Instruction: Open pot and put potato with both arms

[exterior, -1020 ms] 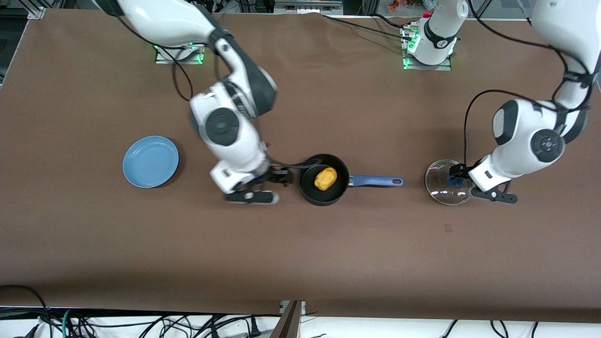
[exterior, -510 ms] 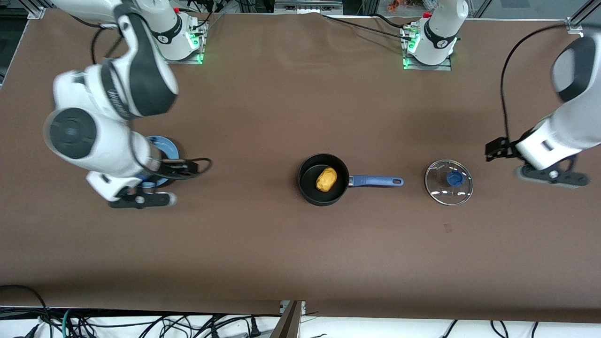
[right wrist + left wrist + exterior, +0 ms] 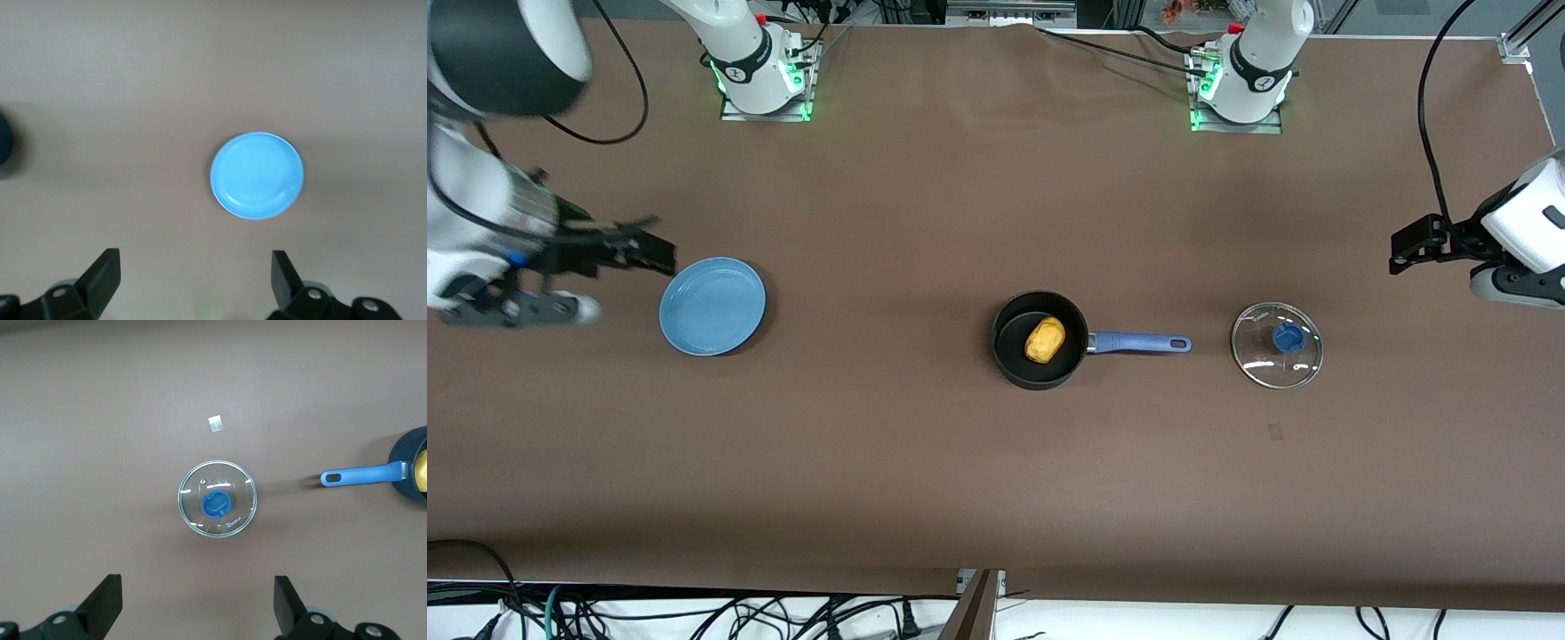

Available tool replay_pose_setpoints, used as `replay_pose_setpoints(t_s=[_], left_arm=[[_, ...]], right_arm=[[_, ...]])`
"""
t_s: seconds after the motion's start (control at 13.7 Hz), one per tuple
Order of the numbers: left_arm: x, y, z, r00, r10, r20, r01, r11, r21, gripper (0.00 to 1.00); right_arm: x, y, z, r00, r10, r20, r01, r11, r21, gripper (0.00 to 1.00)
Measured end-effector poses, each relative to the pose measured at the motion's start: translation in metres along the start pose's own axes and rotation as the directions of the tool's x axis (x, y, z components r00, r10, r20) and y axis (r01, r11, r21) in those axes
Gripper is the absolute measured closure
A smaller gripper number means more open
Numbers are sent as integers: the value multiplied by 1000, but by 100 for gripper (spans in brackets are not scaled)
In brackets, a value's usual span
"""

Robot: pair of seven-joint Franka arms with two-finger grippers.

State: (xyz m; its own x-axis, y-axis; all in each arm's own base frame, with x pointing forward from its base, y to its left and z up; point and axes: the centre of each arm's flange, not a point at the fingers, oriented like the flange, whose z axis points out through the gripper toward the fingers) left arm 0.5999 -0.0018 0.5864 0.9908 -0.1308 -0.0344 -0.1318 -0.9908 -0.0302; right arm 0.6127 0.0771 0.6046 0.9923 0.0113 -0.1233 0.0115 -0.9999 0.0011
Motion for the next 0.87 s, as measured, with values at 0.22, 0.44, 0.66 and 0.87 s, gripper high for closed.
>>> replay_pose_setpoints(t_s=[0.22,0.44,0.66,0.87], left_arm=[[-8,5,-2,1000,-3,6,3,1000,16,0],[-26,10,-10,1000,-10,2,10,1000,20,0],[-37,11,-13,1000,-17,1,17,1000,24,0],[-38,6,-9,999,-42,8,42,999,1,0]], right_arm=[[-35,46,-33,997,48,-67,-47,999,20,0],[-62,77,-23,995,84,-48,-83,996,29,0],[-70,63,-8,1000,18,-11,-18,1000,-15,0],[-71,50,-5,1000,-26,-1,26,999,-36,0]])
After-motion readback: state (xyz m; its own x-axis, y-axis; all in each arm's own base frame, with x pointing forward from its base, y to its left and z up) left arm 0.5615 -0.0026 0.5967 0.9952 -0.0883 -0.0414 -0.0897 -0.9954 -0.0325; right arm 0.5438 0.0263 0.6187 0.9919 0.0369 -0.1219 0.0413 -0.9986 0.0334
